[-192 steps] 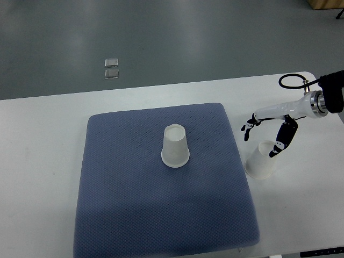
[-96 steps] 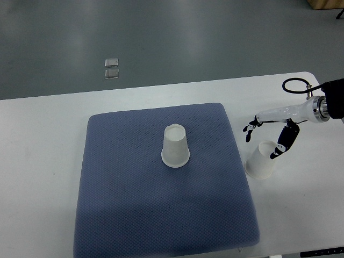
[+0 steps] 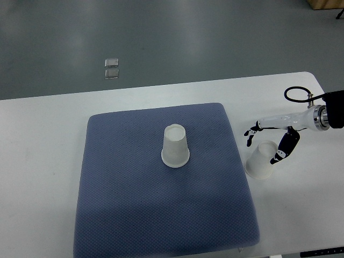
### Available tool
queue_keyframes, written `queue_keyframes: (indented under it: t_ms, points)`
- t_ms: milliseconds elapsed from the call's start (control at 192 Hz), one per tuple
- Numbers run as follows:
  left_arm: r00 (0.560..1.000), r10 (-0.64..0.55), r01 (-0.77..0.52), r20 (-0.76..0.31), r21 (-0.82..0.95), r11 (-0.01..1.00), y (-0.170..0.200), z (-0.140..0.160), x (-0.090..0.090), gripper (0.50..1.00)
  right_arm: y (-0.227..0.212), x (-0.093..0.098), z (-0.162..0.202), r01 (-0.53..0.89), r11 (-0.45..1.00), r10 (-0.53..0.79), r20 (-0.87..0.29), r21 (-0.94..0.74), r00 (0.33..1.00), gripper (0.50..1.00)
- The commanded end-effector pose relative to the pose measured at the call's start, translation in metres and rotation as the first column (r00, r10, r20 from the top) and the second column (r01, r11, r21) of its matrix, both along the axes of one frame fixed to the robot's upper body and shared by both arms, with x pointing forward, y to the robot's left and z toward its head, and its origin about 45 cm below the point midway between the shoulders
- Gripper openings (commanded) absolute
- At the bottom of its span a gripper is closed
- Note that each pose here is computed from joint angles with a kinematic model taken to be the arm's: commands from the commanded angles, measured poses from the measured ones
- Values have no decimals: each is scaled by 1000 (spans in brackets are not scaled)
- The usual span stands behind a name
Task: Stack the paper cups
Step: 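Lower the right hand around the white cup beside the pad, then close the right hand fingers around the white cup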
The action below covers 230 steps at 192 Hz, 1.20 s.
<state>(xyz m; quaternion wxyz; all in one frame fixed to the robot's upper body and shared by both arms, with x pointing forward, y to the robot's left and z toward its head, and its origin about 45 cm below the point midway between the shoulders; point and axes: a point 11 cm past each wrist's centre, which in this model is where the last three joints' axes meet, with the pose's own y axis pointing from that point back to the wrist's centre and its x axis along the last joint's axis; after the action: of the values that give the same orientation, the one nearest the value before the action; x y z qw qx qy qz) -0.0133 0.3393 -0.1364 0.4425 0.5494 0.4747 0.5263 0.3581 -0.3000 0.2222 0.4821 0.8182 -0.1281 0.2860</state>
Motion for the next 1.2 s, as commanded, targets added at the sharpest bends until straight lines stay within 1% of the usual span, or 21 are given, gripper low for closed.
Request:
queue_keyframes:
  t_ms: [0, 630, 812, 1052, 1193]
  points:
    - [1000, 0, 0, 0, 0, 1000, 0, 0, 0, 1000, -1, -1, -5, 7, 1000, -7, 15, 4, 1000, 917]
    - [1000, 0, 0, 0, -1, 1000, 0, 0, 0, 1000, -11, -10, -29, 24, 1000, -24, 64, 2, 998, 913]
    - [1000, 0, 0, 1, 0, 1000, 0, 0, 0, 1000, -11, -10, -31, -10, 1000, 12, 116, -15, 993, 911]
    - [1000, 0, 0, 1, 0, 1000, 0, 0, 0, 1000, -10, -11, -33, -29, 999, 31, 128, -20, 991, 911]
    - [1000, 0, 0, 1, -1, 1000, 0, 0, 1, 1000, -6, -17, -42, -50, 999, 52, 125, -21, 991, 911]
